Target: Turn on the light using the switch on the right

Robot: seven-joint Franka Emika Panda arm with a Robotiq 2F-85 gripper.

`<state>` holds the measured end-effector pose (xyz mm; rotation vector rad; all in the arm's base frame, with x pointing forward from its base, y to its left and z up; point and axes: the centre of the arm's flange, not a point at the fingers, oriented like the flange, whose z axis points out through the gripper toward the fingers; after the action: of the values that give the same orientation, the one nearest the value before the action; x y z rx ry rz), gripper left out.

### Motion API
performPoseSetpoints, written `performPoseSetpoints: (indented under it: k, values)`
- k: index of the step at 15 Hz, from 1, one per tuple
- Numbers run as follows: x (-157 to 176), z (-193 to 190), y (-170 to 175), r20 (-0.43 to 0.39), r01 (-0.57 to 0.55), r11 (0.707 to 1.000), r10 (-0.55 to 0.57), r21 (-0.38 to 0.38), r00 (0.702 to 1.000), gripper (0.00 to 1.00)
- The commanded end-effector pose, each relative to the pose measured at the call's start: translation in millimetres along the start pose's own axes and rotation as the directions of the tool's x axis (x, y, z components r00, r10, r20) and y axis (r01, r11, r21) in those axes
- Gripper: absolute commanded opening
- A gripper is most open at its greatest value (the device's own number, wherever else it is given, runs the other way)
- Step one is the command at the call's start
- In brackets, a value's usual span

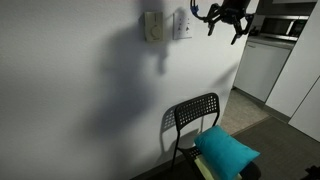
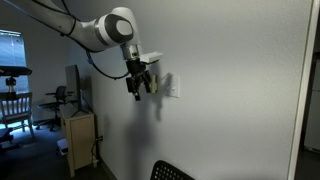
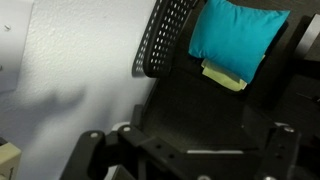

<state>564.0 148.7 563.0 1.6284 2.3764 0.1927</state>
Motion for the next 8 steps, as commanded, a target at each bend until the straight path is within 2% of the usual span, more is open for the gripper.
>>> performPoseSetpoints:
  k: [1, 6, 8]
  values:
    - [-5.6, 26.7, 0.2, 0.025, -0.072, 0.996, 0.073, -0.058, 0.997, 1.0]
    - [-16.1, 53.9, 1.3, 0.041, -0.082, 0.986, 0.089, -0.145, 0.995, 1.0]
    - [-22.7, 61.0, 3.9, 0.049, -0.076, 0.976, 0.087, -0.205, 0.995, 1.0]
